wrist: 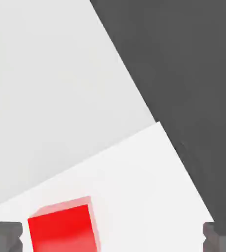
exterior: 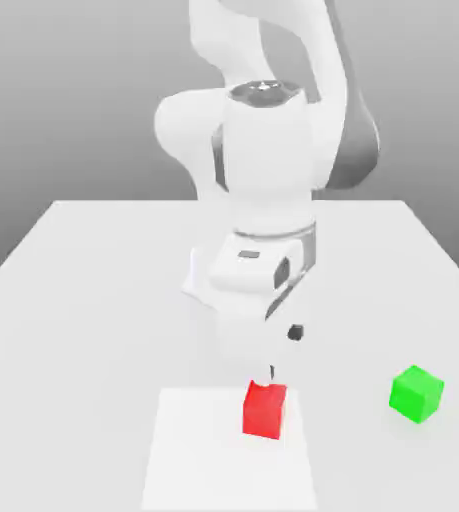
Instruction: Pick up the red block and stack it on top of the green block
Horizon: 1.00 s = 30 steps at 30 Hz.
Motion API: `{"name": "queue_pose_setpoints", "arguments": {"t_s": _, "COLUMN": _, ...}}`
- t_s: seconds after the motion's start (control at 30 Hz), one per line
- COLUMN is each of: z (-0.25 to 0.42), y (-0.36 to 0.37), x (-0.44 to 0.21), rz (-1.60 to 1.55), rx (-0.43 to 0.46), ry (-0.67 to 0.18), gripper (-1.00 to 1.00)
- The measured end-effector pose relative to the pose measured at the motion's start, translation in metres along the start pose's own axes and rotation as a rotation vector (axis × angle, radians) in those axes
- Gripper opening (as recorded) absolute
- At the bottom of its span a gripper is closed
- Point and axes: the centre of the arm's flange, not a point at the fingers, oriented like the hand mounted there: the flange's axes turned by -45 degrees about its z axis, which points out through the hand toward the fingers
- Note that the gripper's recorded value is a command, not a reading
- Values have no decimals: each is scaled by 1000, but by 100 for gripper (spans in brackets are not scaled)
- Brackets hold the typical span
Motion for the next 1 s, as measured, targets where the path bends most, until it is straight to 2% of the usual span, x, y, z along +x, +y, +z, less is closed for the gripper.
{"name": "queue_pose_setpoints", "arguments": {"t_s": 0.1, "z": 20, "y": -9, "x": -6, "rz": -73, "rx": 12, "ry": -37, "gripper": 0}}
{"name": "queue_pose_setpoints", "arguments": {"t_s": 0.57, "z": 82, "y": -12, "x": -10, "rz": -85, "rx": 15, "ry": -43, "gripper": 0}}
{"name": "queue_pose_setpoints", "arguments": {"t_s": 0.6, "z": 86, "y": -13, "x": -10, "rz": -84, "rx": 17, "ry": -44, "gripper": -100}}
{"name": "queue_pose_setpoints", "arguments": {"t_s": 0.8, "z": 88, "y": -14, "x": -10, "rz": -84, "rx": 20, "ry": -45, "gripper": -100}}
{"name": "queue_pose_setpoints", "arguments": {"t_s": 1.0, "z": 62, "y": -7, "x": -7, "rz": -89, "rx": 8, "ry": -42, "gripper": -100}}
